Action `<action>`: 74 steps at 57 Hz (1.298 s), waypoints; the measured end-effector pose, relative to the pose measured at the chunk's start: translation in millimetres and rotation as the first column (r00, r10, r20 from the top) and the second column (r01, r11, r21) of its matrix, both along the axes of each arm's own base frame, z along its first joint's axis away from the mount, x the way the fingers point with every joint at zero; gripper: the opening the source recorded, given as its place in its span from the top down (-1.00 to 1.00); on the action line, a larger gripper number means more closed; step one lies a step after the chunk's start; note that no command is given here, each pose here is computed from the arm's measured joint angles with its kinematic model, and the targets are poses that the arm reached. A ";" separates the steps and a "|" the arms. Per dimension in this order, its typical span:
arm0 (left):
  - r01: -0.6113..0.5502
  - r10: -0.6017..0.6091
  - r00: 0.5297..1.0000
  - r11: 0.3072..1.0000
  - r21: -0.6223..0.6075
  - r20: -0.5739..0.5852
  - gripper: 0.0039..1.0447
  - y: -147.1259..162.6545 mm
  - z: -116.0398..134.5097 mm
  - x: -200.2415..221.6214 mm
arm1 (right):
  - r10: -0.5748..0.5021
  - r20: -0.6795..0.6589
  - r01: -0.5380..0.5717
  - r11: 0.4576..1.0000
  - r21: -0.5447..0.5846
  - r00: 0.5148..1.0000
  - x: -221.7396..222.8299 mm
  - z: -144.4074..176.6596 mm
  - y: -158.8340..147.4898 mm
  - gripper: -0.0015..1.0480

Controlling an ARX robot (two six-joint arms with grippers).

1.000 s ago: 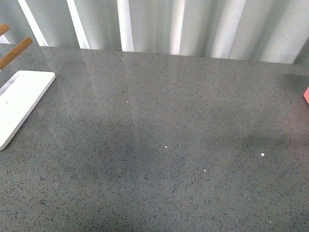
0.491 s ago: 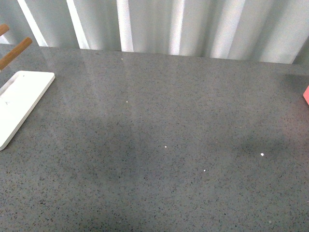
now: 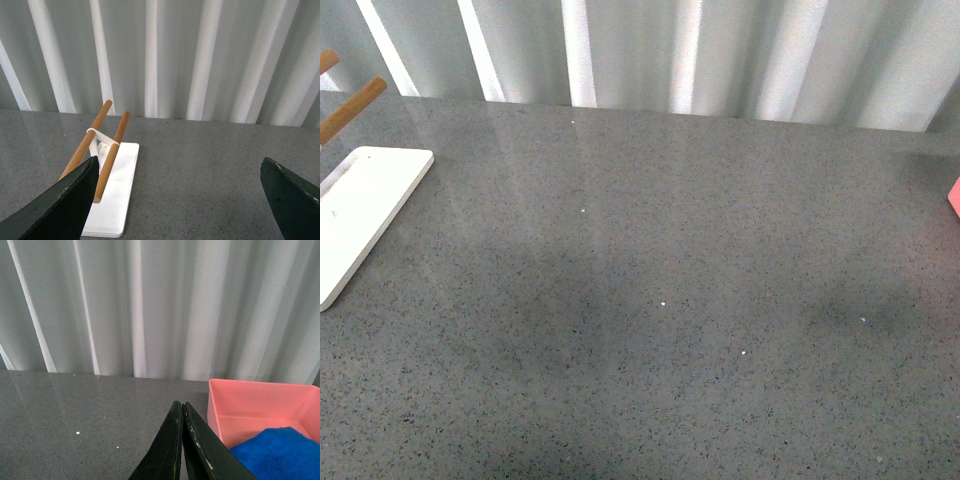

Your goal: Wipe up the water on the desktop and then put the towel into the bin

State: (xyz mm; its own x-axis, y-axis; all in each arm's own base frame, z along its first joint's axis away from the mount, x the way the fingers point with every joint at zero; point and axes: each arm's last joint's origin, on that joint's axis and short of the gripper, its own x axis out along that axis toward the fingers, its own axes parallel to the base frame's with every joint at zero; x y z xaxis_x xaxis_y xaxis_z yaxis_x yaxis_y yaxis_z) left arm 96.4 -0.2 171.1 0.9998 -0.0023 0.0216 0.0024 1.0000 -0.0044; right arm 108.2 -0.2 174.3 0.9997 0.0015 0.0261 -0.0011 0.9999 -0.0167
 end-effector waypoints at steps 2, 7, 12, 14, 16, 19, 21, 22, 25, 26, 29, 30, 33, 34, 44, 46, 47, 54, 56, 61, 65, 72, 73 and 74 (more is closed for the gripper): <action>0.000 0.000 1.000 1.000 0.000 0.000 -0.87 0.0 0.0 0.0 | 0.000 -0.001 0.000 1.000 0.001 1.000 -1.5 -0.2 0.0 0.94; 0.000 0.000 1.000 1.000 0.000 0.000 -0.87 0.0 0.0 0.0 | 0.000 -0.034 0.000 1.000 0.003 0.999 -9.1 -5.1 0.0 0.94; 0.000 0.000 1.000 1.000 0.000 0.000 -0.87 0.0 0.0 0.0 | 0.000 -0.002 0.000 1.000 0.004 1.000 -11.6 -2.7 0.0 0.94; 0.000 0.000 1.000 1.000 0.000 0.001 -0.87 0.0 0.1 -0.1 | -0.001 -0.004 0.001 1.000 0.004 1.000 -11.7 -2.9 0.0 0.94; 0.000 0.000 1.000 1.000 0.000 0.001 -0.87 0.0 0.1 -0.1 | 0.000 -0.006 0.000 1.000 0.004 1.000 -11.7 -3.1 0.0 0.94; 0.000 0.000 1.000 1.000 0.000 -0.001 -0.87 0.0 -0.1 0.0 | 0.000 -0.007 0.000 1.000 0.005 1.000 -11.7 -3.2 0.0 0.94; 0.000 0.000 1.000 1.000 0.000 0.000 -0.87 0.0 0.0 0.0 | 0.000 -0.007 0.000 1.000 0.005 1.000 -11.7 -3.2 0.0 0.94; 0.000 0.000 1.000 1.000 0.000 0.000 -0.87 0.0 0.0 0.0 | 0.000 -0.007 0.000 1.000 0.005 1.000 -11.7 -3.2 0.0 0.94; 0.000 0.000 1.000 1.000 0.000 0.000 -0.87 0.0 0.0 0.0 | 0.000 -0.007 0.000 1.000 0.004 1.000 -11.7 -3.2 0.0 0.93; 0.000 0.000 1.000 1.000 0.000 0.000 -0.87 0.0 0.0 0.0 | 0.000 -0.007 0.000 1.000 0.005 1.000 -11.7 -3.2 0.0 0.87; 0.000 0.000 1.000 1.000 0.000 0.000 -0.87 0.0 0.0 0.0 | 0.000 -0.007 0.000 1.000 0.005 1.000 -11.7 -3.2 0.0 0.70; 0.000 0.000 1.000 1.000 0.000 0.000 -0.87 0.0 0.0 0.0 | 0.000 -0.007 0.000 1.000 0.005 1.000 -11.7 -3.2 0.0 0.64; 0.000 0.000 1.000 1.000 0.000 0.000 -0.87 0.0 0.0 0.0 | 0.000 -0.007 0.000 1.000 0.005 1.000 -11.7 -3.2 0.0 0.47; 0.000 0.000 1.000 1.000 0.000 0.000 -0.87 0.0 0.0 0.0 | 0.000 -0.007 0.000 1.000 0.005 1.000 -11.7 -3.2 0.0 0.40; 0.000 0.000 1.000 1.000 0.000 0.000 -0.87 0.0 0.0 0.0 | 0.000 -0.007 0.000 1.000 0.005 1.000 -11.7 -3.2 0.0 -0.18; 0.000 0.000 1.000 1.000 0.000 0.000 -0.87 0.0 0.0 0.0 | 0.000 -0.007 0.000 1.000 0.005 1.000 -11.7 -3.2 0.0 -0.28; 0.000 0.000 1.000 1.000 0.000 0.000 -0.87 0.0 0.0 0.0 | 0.000 -0.007 0.000 1.000 0.005 1.000 -11.7 -3.2 0.0 -0.35; 0.000 0.000 1.000 1.000 0.000 0.000 -0.87 0.0 0.0 0.0 | 0.000 -0.007 0.000 1.000 0.007 1.000 -11.7 -3.2 0.0 -0.90; 0.000 0.000 1.000 1.000 0.000 0.000 -0.87 0.0 0.0 0.0 | 0.000 -0.007 0.000 1.000 0.007 1.000 -11.7 -3.2 0.0 -0.87; 0.000 0.000 1.000 1.000 0.000 0.000 -0.87 0.0 0.0 0.0 | 0.000 -0.007 0.000 1.000 0.007 1.000 -11.7 -3.2 0.0 -0.86; 0.000 0.000 1.000 1.000 0.000 0.000 -0.87 0.0 0.0 0.0 | 0.000 -0.007 0.000 1.000 0.007 1.000 -11.7 -3.2 0.0 -0.86; 0.000 0.000 1.000 1.000 0.000 0.000 -0.87 0.0 0.0 0.0 | 0.000 -0.007 0.000 1.000 0.007 1.000 -11.7 -3.2 0.0 -0.86; 0.000 0.000 1.000 1.000 0.000 0.000 -0.87 0.0 0.0 0.0 | 0.000 -0.007 0.000 1.000 0.007 1.000 -11.7 -3.2 0.0 -0.86; 0.000 0.000 1.000 1.000 0.000 0.000 -0.87 0.0 0.0 0.0 | 0.000 -0.007 0.000 1.000 0.007 1.000 -11.7 -3.2 0.0 -0.86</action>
